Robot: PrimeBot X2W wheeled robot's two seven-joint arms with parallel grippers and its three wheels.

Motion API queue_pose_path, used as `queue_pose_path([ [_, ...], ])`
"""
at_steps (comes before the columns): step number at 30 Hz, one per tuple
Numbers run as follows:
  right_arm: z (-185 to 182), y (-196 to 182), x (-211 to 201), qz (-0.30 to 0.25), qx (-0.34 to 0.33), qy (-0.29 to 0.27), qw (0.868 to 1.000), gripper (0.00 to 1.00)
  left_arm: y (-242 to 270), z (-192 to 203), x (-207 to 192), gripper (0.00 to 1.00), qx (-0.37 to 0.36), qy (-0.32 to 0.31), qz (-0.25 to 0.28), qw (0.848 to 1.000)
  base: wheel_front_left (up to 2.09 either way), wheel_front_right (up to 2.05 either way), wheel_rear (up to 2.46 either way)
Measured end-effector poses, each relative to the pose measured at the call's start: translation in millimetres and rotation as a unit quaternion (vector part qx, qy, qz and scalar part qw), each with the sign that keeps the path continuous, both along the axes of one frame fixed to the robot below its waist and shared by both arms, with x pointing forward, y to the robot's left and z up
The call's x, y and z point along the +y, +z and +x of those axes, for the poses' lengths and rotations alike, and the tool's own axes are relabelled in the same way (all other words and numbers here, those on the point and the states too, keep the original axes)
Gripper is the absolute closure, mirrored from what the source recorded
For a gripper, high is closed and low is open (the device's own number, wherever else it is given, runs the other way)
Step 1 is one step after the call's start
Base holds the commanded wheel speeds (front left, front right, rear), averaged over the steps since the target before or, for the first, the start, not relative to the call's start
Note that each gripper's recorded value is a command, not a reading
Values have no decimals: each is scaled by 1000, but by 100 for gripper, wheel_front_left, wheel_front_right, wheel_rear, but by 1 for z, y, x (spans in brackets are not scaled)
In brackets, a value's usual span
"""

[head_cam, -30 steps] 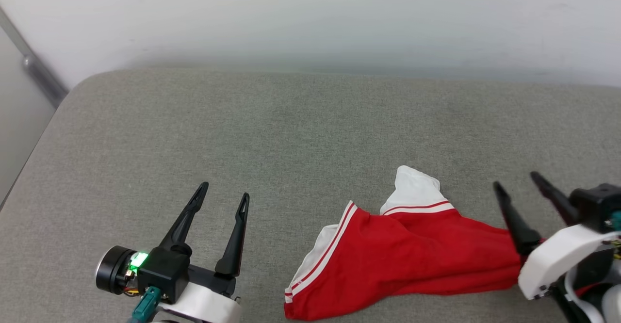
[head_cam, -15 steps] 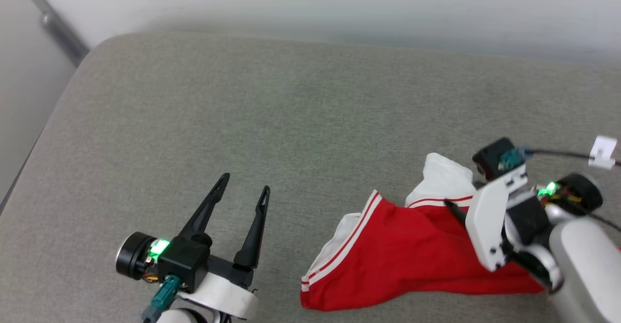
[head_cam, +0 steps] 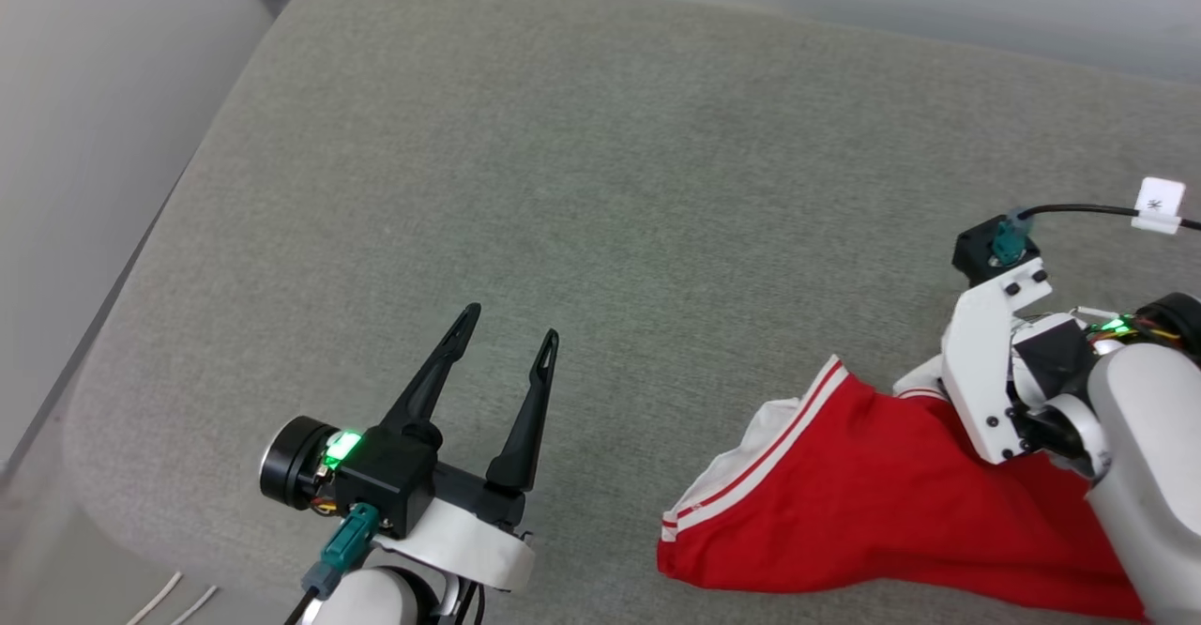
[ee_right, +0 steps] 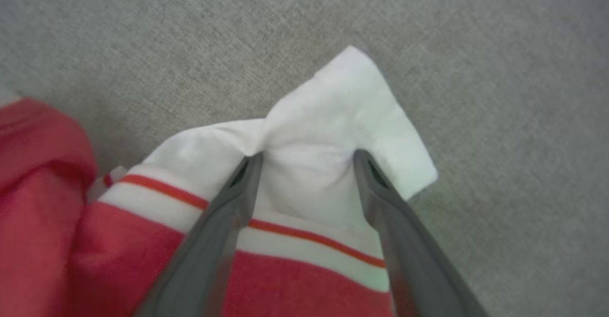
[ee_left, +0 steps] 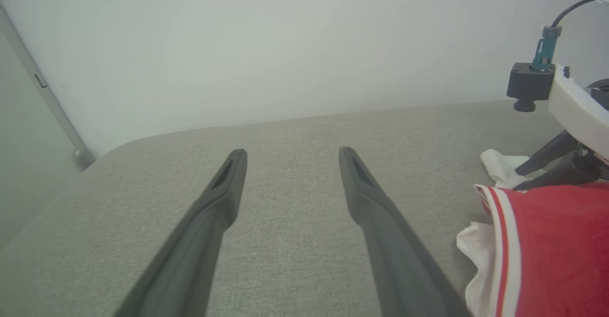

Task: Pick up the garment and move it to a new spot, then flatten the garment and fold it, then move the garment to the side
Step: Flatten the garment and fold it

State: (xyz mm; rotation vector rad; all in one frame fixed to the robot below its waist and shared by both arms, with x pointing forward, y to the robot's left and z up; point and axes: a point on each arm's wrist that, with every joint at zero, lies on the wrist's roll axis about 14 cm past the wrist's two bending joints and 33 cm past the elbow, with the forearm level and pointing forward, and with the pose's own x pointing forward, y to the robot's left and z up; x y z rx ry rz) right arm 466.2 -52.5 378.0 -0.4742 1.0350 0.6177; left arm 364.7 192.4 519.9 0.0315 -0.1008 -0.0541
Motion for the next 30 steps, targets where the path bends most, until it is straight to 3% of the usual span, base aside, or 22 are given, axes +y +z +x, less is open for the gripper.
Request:
queue_pose_path([
  [3,4,-12,4,-2,7,4,1000,0,-4,-1,6,0,8,13,0,1000,0,0,0],
  [4,5,-15,5,-3,11,7,1000,59,-6,-2,8,0,11,16,1,1000,0,0,0],
  [5,6,-18,7,-4,11,11,1000,100,-7,-2,10,0,13,19,1,1000,0,0,0],
  [8,13,-19,12,11,-3,16,1000,100,-11,-3,13,0,20,25,2,999,0,0,0],
  [14,48,8,-7,50,-79,-32,995,100,-10,-1,10,0,18,19,3,1000,0,0,0],
  [19,96,64,-50,68,-187,-97,975,100,-5,4,2,0,8,3,2,1000,0,0,0],
  [25,126,101,-128,42,-268,-187,944,100,-2,10,-6,0,1,-12,2,1000,0,0,0],
  [30,115,76,-170,-10,-254,-229,940,100,-4,12,-8,0,3,-16,1,1000,0,0,0],
])
